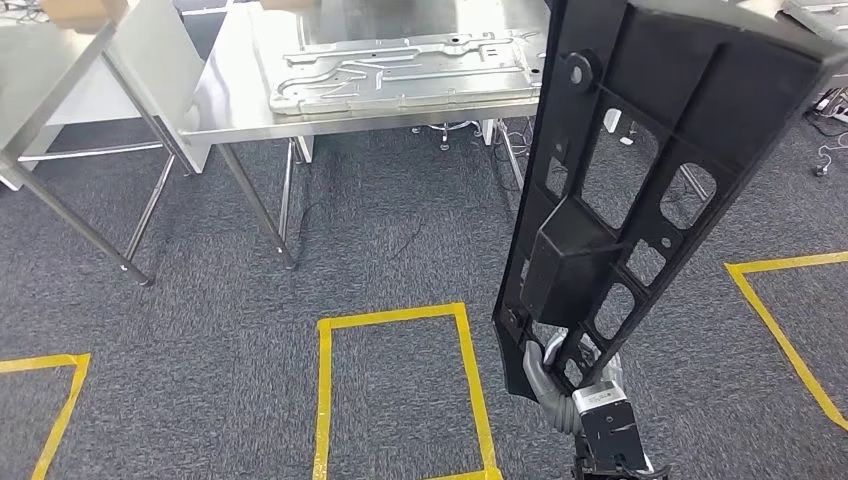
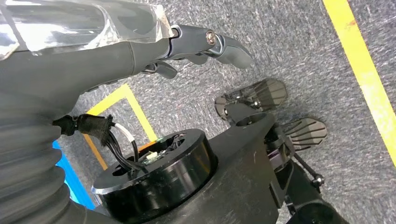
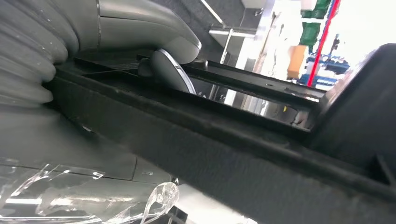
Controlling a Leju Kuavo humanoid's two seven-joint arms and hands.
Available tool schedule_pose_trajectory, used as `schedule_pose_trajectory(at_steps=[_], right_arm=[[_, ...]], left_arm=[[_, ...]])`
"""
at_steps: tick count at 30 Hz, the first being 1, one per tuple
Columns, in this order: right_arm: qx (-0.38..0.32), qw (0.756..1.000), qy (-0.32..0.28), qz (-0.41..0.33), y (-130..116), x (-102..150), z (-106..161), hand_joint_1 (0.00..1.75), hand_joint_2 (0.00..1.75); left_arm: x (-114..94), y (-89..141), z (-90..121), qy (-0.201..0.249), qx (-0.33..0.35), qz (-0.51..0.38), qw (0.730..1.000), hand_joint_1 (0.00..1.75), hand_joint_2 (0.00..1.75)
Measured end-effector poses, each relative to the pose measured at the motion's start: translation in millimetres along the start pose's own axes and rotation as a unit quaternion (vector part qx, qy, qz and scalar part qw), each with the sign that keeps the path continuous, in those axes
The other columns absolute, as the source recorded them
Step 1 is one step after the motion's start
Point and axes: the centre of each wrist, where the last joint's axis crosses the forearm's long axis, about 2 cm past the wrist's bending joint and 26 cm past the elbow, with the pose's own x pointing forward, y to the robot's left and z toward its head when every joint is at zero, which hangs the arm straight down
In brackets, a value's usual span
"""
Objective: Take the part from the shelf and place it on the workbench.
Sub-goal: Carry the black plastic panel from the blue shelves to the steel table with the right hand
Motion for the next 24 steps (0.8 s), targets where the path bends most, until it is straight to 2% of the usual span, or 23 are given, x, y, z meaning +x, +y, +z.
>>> schedule_pose_trajectory(at_steps=[24], right_arm=[[0.005,1.000,-0.001,0.002,-0.2,0.0,1.1,1.75,1.75]], left_arm=[[-2.2,0.1,0.8,0.001,0.001,0.007,1.000,0.00,1.75]])
